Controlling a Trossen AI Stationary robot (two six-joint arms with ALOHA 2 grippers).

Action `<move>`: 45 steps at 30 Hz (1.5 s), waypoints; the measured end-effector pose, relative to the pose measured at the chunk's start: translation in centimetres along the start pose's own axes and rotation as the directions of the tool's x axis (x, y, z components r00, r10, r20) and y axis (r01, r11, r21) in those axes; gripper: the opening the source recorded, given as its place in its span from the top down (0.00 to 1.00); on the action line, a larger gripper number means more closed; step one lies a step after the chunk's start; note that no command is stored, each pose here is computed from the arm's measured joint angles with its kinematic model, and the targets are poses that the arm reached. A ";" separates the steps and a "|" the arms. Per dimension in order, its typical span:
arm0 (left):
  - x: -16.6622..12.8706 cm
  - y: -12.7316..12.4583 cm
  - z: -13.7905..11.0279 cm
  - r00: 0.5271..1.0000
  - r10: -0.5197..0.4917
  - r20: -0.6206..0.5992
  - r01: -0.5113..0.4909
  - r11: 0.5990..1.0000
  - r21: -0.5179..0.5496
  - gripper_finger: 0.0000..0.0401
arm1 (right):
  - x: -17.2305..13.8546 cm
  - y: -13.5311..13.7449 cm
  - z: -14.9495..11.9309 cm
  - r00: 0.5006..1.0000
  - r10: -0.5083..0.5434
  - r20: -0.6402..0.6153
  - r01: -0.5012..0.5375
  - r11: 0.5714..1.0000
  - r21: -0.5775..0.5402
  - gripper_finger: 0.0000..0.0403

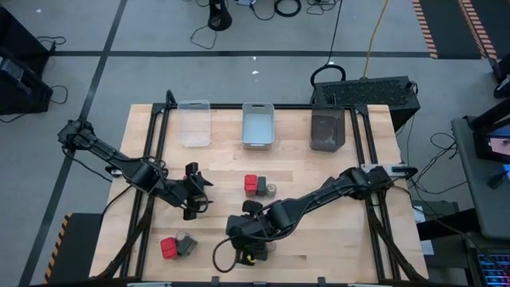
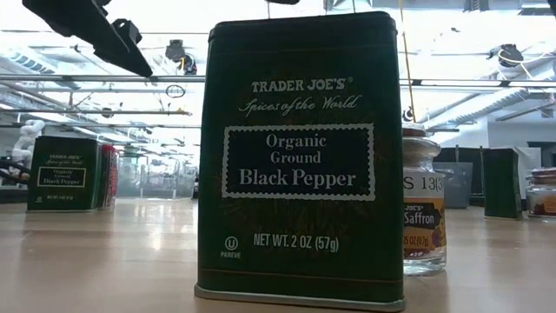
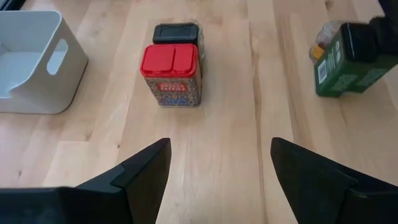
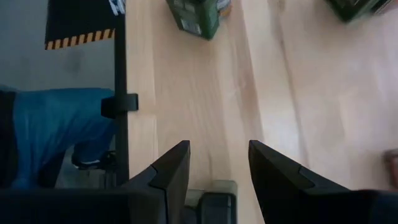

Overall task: Sort spices by type
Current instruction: Put the green seasoning can into the black bin

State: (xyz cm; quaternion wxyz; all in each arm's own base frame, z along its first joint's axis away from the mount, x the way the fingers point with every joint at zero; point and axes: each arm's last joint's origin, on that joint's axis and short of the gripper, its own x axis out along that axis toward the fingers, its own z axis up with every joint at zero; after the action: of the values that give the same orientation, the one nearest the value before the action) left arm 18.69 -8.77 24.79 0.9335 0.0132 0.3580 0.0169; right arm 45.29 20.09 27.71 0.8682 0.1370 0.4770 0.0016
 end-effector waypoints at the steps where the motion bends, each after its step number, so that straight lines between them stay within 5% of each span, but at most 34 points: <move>1: 0.0 0.0 0.0 1.000 -0.001 -0.001 0.001 1.000 0.008 0.30 | 0.5 0.1 -0.1 1.000 -0.004 -0.009 0.004 1.000 0.008 0.63; 7: 0.0 0.0 -0.1 1.000 -0.002 -0.008 0.002 0.999 0.045 0.30 | 2.8 0.2 -0.9 0.998 -0.030 -0.049 0.032 0.999 0.042 0.63; 18: 0.0 0.0 0.0 1.000 -0.011 -0.005 0.011 0.996 0.085 0.30 | 2.6 0.9 -2.3 0.988 -0.016 -0.154 0.034 0.993 0.111 0.63; 29: 0.0 -0.1 0.2 1.000 -0.010 0.016 0.009 0.997 0.077 0.30 | 3.1 0.7 -2.5 0.988 -0.087 -0.128 0.088 0.996 0.004 0.63; 45: 0.0 0.0 0.1 1.000 -0.005 0.015 0.004 0.996 0.085 0.30 | 5.1 0.9 -3.4 0.982 -0.092 -0.163 0.094 0.996 0.006 0.63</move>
State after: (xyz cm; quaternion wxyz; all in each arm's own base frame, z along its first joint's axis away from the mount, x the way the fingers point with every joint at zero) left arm 18.78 -8.82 24.89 0.9347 0.0523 0.3515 -0.0007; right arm 45.41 22.48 21.97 0.8244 0.1200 0.5522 -0.0312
